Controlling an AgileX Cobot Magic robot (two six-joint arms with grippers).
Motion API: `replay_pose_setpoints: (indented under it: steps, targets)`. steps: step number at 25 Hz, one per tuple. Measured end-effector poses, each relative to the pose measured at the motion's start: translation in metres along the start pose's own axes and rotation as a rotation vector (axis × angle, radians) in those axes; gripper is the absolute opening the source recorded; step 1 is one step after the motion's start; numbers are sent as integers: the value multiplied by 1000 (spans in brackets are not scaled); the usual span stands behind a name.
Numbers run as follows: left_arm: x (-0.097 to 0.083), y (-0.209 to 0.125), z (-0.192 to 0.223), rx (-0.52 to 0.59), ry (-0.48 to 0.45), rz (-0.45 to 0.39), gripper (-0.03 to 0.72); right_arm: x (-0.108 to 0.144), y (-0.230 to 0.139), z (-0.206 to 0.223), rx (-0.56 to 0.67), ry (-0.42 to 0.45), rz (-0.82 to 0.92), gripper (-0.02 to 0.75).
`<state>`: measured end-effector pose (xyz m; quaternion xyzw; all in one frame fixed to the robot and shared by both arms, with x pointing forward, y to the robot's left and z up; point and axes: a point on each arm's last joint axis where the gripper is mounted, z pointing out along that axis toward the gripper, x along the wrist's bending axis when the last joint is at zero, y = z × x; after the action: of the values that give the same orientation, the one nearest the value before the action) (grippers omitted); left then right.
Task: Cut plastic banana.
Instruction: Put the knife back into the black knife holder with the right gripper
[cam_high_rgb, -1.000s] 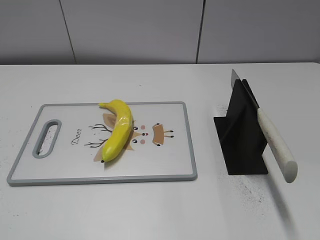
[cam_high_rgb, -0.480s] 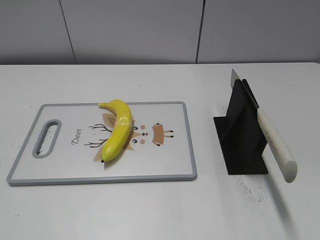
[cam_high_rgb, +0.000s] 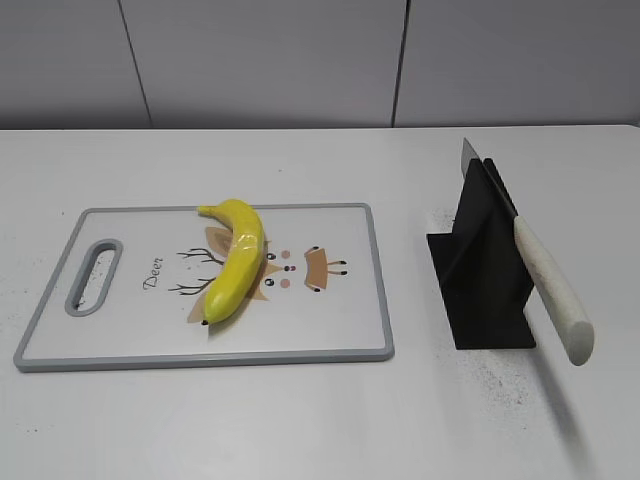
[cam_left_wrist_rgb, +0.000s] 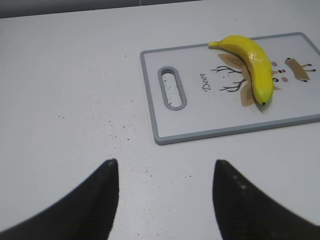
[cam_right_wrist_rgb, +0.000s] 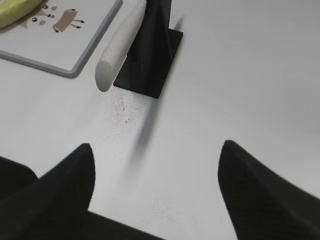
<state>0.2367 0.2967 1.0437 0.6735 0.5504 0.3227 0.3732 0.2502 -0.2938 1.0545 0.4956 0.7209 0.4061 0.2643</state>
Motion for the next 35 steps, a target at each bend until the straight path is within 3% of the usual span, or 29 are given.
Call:
replay_pose_setpoints:
  steps: [16, 29, 35]
  targets:
    - [0, 0, 0, 1, 5, 3, 567, 0, -10, -16, -113, -3, 3, 577]
    - [0, 0, 0, 1, 5, 3, 566, 1, -9, -15, -118, -267, 148, 575]
    - [0, 0, 0, 1, 5, 3, 560, 1, -9, -15, -119, -289, 160, 574]
